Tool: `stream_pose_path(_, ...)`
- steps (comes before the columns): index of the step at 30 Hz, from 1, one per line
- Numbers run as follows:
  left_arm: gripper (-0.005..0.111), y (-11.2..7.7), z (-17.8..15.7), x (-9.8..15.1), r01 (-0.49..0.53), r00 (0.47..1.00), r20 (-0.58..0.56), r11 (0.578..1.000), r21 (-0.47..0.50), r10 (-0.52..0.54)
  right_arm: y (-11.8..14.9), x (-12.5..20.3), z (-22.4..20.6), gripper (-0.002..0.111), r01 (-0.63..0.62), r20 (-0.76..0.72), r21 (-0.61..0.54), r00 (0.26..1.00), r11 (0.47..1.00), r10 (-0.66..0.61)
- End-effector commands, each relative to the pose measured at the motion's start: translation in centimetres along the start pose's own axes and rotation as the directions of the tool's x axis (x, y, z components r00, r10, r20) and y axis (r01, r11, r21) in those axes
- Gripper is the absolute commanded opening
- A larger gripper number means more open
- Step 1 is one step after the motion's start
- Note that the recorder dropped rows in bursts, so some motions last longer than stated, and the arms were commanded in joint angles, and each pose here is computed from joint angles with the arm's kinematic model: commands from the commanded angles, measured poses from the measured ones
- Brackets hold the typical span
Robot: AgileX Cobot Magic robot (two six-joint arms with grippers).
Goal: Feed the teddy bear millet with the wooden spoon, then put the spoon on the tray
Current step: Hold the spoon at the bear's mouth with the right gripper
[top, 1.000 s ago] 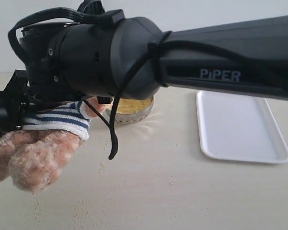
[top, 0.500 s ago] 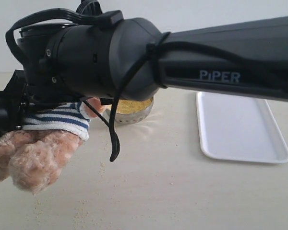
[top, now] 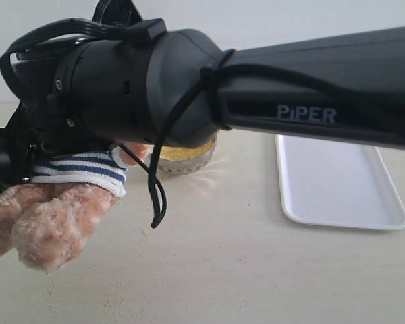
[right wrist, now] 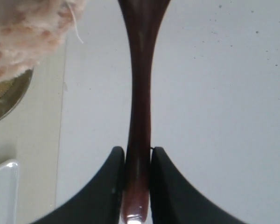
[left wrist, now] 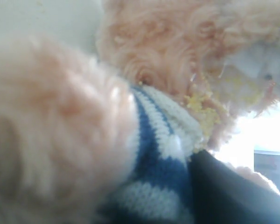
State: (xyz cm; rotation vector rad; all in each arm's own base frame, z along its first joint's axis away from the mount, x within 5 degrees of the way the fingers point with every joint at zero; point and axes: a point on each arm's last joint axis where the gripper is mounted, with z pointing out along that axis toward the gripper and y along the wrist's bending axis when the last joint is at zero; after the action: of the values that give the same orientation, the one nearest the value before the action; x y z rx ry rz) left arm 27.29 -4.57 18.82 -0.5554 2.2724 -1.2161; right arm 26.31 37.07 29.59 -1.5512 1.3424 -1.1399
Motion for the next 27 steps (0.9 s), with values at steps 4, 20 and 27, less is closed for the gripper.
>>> stream_pose_path(4,0.005,-0.4,0.0,-0.1,0.010,1.000,0.003,1.000,0.026,-0.010,0.0,0.1,0.0,0.000,0.005,-0.008,0.015,1.000,1.000,-0.005)
stream_pose_path(20,0.005,-0.4,0.0,-0.1,0.010,1.000,0.003,1.000,0.026,-0.010,0.6,-0.1,0.0,0.000,0.001,0.016,-0.050,1.000,0.999,0.000)
stream_pose_path(27,0.005,-0.4,0.0,-0.1,0.010,1.000,0.003,1.000,0.026,-0.010,0.8,0.0,0.0,0.000,-0.050,-0.005,-0.076,0.999,0.996,0.050)
